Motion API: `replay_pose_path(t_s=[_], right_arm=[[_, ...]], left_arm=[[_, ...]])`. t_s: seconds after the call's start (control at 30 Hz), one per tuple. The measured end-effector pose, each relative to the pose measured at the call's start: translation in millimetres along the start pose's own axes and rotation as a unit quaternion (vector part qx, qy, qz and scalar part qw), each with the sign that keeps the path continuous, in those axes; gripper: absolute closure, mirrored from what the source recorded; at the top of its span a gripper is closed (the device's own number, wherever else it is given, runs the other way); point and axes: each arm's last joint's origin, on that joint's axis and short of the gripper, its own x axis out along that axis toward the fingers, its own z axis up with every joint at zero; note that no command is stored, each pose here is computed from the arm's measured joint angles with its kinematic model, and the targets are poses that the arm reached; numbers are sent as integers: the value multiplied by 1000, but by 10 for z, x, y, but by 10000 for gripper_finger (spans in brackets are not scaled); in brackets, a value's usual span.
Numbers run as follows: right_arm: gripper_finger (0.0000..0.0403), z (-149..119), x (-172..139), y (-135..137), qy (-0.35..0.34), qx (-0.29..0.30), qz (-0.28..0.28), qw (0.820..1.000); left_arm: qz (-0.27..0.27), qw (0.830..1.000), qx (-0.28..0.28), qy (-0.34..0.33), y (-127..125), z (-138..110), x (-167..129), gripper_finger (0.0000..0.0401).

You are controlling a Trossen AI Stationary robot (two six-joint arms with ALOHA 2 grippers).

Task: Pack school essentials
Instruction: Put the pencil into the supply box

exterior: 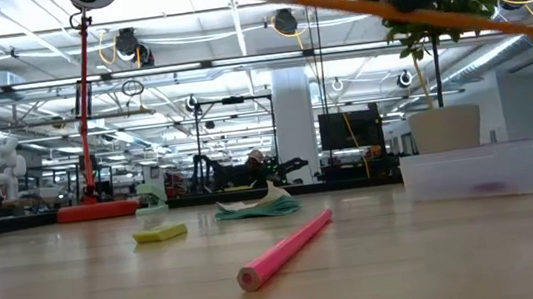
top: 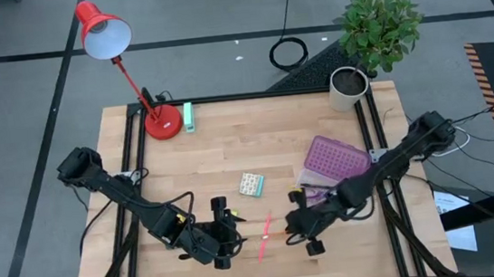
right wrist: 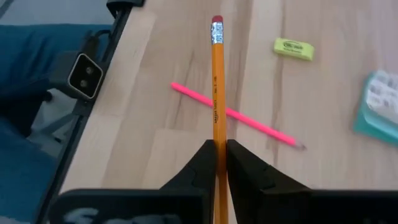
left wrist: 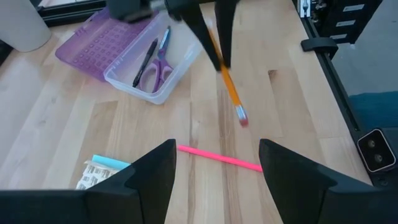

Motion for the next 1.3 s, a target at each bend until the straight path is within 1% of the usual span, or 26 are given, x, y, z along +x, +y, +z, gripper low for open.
replay_pose_path(t_s=[0.17,0.3,0.4,0.53,0.6,0.7,0.97,1.13,1.3], right_arm=[[383,-47,-223,70,-3,19,-33,999],[383,-86,-370,132,-11,16,-53,998],[383,-105,-447,180,-21,11,-58,998],[383,-190,-507,177,-28,6,-67,997],[383,-273,-529,148,-32,8,-74,997],[383,-400,-557,85,-42,19,-70,996],[383,-859,-544,-186,-59,39,-95,993],[383,-1081,-529,-342,-65,72,-101,990],[383,-1265,-493,-465,-55,103,-117,986]], left_arm=[[0,1000,-2,0,0,0,0,167],[0,1000,-2,0,0,0,0,167],[0,1000,-2,0,0,0,0,167],[0,1000,-4,-2,-1,4,0,167],[-1,1000,-6,-4,-2,8,0,167],[-1,1000,-6,-4,-2,9,0,167],[1,1000,-10,-7,16,20,11,167],[2,1000,-8,-6,21,22,14,167],[2,1000,-8,-6,21,21,14,167]])
